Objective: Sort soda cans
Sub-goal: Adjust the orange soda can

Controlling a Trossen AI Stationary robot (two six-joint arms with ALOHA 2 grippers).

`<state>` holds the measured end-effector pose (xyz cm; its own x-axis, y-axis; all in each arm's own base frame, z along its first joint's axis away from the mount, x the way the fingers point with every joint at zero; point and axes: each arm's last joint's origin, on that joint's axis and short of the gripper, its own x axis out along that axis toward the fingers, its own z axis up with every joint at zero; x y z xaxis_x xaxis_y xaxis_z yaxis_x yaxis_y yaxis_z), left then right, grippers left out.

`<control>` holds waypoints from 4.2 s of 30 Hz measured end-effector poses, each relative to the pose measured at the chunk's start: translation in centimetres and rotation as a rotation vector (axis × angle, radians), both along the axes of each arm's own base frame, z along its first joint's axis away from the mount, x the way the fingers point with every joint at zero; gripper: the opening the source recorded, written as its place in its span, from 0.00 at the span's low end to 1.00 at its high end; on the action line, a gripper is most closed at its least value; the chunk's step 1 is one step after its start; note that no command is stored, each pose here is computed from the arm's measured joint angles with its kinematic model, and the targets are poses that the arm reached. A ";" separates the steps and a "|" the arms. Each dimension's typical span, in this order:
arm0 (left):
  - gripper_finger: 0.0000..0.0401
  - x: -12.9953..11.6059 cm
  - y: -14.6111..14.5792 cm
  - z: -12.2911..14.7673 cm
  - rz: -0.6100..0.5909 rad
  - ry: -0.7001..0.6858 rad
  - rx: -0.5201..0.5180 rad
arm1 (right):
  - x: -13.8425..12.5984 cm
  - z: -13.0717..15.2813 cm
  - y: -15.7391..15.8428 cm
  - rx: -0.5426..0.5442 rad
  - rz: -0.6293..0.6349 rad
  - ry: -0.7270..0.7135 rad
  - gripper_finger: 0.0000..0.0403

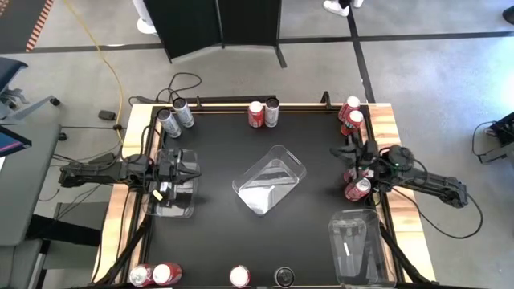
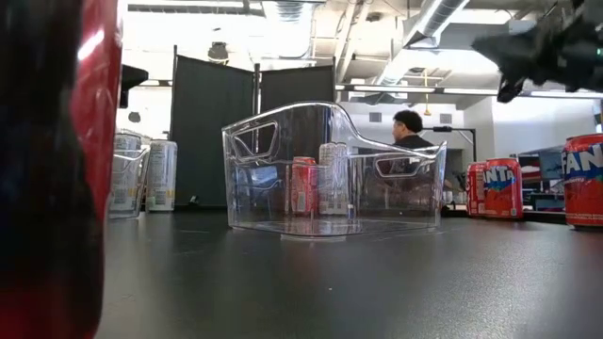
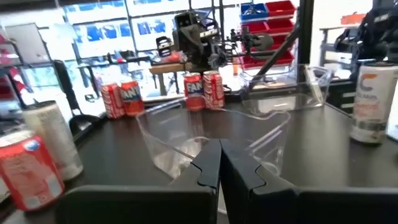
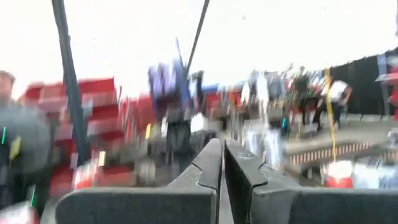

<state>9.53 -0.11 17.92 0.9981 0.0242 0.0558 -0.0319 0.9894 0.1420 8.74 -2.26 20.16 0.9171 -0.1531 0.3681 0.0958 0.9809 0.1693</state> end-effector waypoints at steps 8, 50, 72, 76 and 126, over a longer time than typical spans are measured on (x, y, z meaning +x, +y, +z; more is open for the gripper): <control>0.01 -0.1 0.0 1.0 0.006 -0.107 0.022 | -0.8 3.7 0.0 0.000 -0.042 -0.044 0.09; 0.01 -0.1 0.0 0.5 -0.006 -0.048 -0.193 | -0.3 12.3 -10.7 0.744 -0.969 1.266 0.80; 0.01 -0.1 0.0 0.8 -0.007 -0.076 -0.176 | 0.5 9.3 -13.5 0.964 -1.021 1.305 0.98; 0.01 -0.1 0.0 0.8 -0.007 -0.077 -0.176 | 1.0 8.2 -13.4 0.951 -1.056 1.302 0.98; 0.01 -0.1 0.0 0.8 -0.009 -0.076 -0.190 | 2.8 2.0 -13.4 1.019 -1.352 1.073 0.91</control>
